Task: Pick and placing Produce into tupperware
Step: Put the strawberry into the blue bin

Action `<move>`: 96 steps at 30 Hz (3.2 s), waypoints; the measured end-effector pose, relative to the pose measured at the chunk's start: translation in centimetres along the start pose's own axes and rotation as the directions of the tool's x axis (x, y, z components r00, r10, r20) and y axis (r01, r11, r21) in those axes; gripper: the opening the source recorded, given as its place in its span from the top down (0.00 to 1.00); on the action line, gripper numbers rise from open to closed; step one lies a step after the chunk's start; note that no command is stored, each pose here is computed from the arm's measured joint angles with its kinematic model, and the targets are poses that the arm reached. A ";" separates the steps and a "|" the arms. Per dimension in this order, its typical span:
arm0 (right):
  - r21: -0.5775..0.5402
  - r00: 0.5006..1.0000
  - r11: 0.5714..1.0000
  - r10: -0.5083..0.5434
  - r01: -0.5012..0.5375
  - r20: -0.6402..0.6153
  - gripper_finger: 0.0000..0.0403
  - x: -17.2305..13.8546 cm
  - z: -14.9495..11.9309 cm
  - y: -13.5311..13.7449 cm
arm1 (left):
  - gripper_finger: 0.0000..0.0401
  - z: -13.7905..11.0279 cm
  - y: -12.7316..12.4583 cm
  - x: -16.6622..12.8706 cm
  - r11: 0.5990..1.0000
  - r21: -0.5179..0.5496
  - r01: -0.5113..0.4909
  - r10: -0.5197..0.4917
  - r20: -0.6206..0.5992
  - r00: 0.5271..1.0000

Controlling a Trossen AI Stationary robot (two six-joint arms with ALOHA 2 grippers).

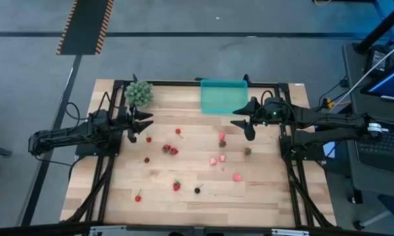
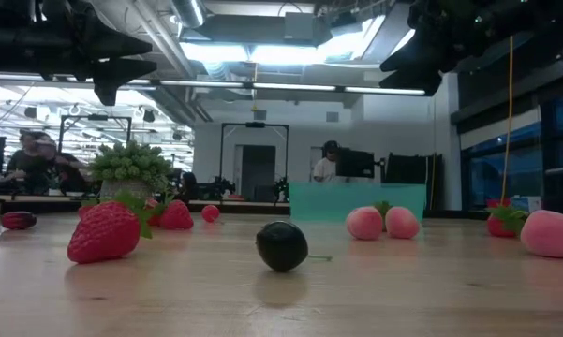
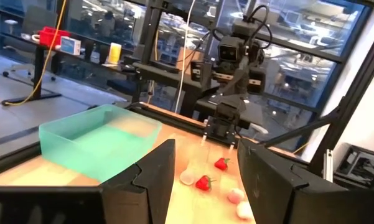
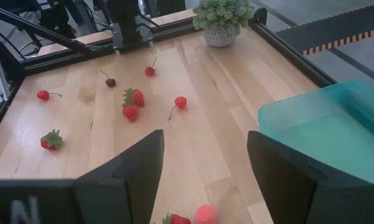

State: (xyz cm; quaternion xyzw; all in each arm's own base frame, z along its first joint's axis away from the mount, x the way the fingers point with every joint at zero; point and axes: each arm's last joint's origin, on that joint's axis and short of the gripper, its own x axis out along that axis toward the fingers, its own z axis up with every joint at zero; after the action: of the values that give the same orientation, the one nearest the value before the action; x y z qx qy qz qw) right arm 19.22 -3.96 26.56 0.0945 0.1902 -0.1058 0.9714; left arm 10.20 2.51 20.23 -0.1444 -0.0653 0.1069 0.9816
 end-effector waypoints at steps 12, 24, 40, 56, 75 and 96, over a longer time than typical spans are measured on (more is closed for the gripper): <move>0.004 1.000 1.000 0.000 0.000 0.003 0.42 0.0 0.0 0.0 | 0.52 0.0 0.2 0.0 0.999 0.000 -0.054 0.054 0.017 0.998; 0.368 0.819 0.913 0.343 -0.176 -0.460 0.42 -1.4 -4.4 1.2 | 0.53 1.8 -1.0 0.7 0.992 -0.094 0.089 -0.086 0.036 0.996; 0.571 0.727 0.782 0.239 0.249 -0.644 0.42 -2.4 -6.3 1.6 | 0.53 1.9 -1.5 6.9 0.998 0.033 -0.050 0.056 -0.250 0.967; 0.397 0.624 0.796 0.031 0.457 -0.781 0.46 0.5 -8.9 4.1 | 0.53 1.5 -1.4 7.8 0.998 0.033 -0.062 0.068 -0.243 0.968; 0.371 0.615 0.766 -0.040 0.525 -0.788 0.46 4.1 -10.3 4.5 | 0.53 1.7 -1.5 7.8 0.998 0.031 -0.057 0.062 -0.223 0.973; 0.239 0.570 0.767 -0.194 0.595 -0.798 0.46 3.4 -8.3 4.5 | 0.53 1.7 -1.5 7.8 0.998 0.031 -0.057 0.062 -0.225 0.972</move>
State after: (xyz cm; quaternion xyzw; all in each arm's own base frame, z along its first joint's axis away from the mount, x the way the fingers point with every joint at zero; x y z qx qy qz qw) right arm 20.46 1.63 18.30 0.3215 0.5470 -0.3250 0.7012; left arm 17.77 3.37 23.00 -0.1454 0.0523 0.1199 0.9807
